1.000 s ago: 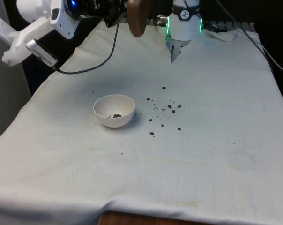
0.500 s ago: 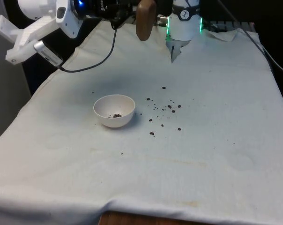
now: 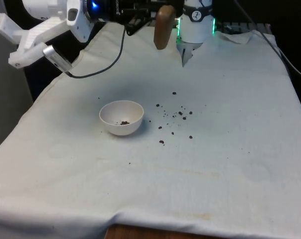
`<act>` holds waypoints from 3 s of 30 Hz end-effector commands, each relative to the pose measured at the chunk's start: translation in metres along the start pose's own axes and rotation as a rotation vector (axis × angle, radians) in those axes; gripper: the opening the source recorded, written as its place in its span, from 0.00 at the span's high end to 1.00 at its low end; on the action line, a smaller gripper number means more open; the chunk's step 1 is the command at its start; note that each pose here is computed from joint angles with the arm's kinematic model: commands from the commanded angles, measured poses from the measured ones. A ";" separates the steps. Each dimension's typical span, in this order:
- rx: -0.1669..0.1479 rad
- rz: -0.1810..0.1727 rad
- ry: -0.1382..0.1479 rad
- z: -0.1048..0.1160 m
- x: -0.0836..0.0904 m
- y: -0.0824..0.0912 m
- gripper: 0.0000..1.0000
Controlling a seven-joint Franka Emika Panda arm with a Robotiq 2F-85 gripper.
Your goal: Pour the coffee beans from the cup into the bowl.
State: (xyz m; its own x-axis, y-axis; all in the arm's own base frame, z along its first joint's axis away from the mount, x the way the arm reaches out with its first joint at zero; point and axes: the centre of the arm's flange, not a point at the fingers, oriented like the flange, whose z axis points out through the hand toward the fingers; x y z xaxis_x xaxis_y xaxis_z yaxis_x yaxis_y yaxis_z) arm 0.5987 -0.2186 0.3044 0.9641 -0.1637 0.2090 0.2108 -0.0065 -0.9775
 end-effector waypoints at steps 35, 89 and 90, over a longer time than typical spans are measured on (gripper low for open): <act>-0.188 -0.024 -0.115 0.028 -0.004 0.012 1.00; -0.427 -0.215 -0.289 0.050 -0.038 0.029 1.00; -0.432 -0.218 -0.292 0.050 -0.039 0.029 1.00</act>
State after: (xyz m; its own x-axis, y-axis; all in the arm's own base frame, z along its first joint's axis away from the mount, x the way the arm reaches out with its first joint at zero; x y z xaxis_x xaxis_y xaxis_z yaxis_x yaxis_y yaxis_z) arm 0.5769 -0.1639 0.2684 0.9239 0.1663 0.3447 0.3827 -0.4000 -0.8328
